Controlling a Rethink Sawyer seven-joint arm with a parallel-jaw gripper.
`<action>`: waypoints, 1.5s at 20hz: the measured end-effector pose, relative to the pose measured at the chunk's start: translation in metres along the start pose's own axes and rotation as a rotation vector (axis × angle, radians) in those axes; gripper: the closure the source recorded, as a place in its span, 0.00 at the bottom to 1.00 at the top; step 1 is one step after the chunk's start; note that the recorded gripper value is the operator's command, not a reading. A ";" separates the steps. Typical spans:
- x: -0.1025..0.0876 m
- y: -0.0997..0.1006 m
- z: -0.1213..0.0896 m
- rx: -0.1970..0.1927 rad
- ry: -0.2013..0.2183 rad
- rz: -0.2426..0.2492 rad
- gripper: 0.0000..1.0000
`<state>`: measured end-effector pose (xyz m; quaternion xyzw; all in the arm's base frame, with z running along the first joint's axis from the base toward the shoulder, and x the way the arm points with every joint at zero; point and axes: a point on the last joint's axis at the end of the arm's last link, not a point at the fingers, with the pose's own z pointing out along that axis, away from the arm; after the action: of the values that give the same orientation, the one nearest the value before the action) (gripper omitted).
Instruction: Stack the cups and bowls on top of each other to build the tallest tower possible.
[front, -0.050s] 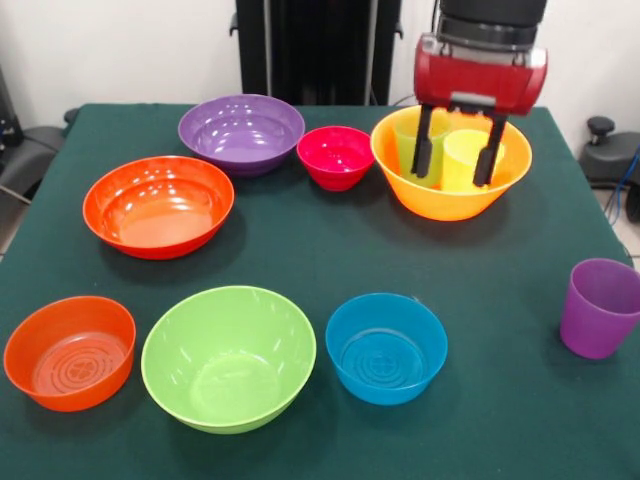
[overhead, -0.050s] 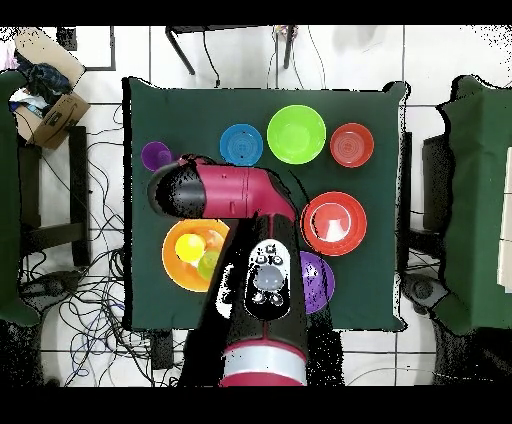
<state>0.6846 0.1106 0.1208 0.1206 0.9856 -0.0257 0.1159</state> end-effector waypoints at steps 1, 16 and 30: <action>-0.001 0.002 0.004 0.000 0.002 -0.004 0.00; -0.005 0.058 0.071 -0.027 0.011 -0.071 0.00; -0.010 0.069 0.081 -0.043 0.058 -0.070 0.00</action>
<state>0.7288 0.1692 0.0424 0.0842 0.9925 -0.0049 0.0887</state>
